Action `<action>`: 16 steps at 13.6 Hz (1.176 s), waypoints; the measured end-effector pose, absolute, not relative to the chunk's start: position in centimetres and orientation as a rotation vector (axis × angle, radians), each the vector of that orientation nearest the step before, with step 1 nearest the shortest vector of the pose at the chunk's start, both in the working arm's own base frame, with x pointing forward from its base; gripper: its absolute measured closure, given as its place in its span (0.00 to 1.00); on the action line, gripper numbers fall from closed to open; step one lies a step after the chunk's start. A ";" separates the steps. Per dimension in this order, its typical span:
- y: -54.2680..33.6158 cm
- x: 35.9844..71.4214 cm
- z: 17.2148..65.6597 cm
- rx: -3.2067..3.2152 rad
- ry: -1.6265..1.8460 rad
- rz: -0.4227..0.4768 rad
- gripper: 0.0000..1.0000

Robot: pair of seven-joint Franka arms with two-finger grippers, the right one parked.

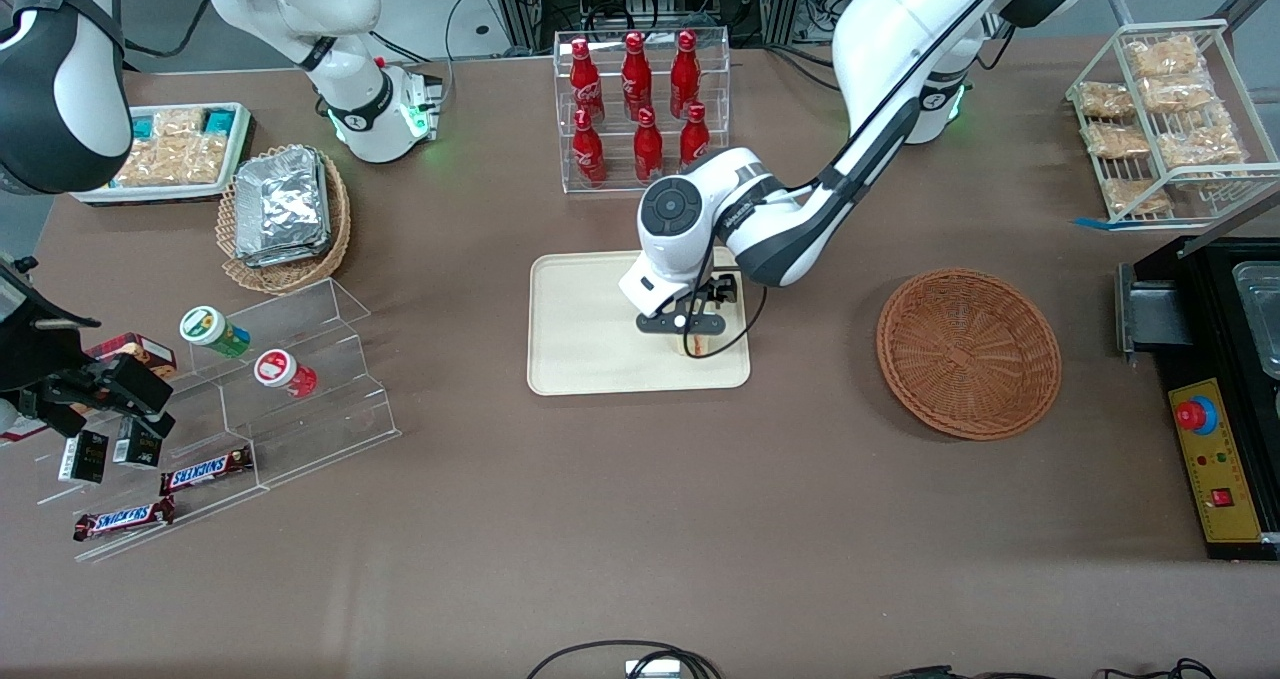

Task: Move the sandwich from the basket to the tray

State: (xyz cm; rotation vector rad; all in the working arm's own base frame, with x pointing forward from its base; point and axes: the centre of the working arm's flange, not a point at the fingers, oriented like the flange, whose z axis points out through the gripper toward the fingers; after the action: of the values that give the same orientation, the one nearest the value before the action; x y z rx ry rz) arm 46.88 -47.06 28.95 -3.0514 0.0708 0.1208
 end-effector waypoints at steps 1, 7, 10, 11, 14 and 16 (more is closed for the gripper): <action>-47.0 48.2 31.1 -3.051 0.027 0.100 0.00; -36.8 57.8 39.2 -3.035 -0.384 -0.007 0.00; -27.7 61.9 41.6 -2.990 -0.564 -0.021 0.00; -25.8 62.6 42.5 -2.988 -0.577 -0.033 0.00; -21.7 63.4 45.0 -2.975 -0.592 -0.062 0.00; -19.4 63.8 46.4 -2.971 -0.582 -0.078 0.00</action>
State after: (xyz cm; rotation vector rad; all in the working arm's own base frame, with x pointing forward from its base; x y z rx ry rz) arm 63.77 -19.39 46.37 -2.9714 -0.5822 -0.0779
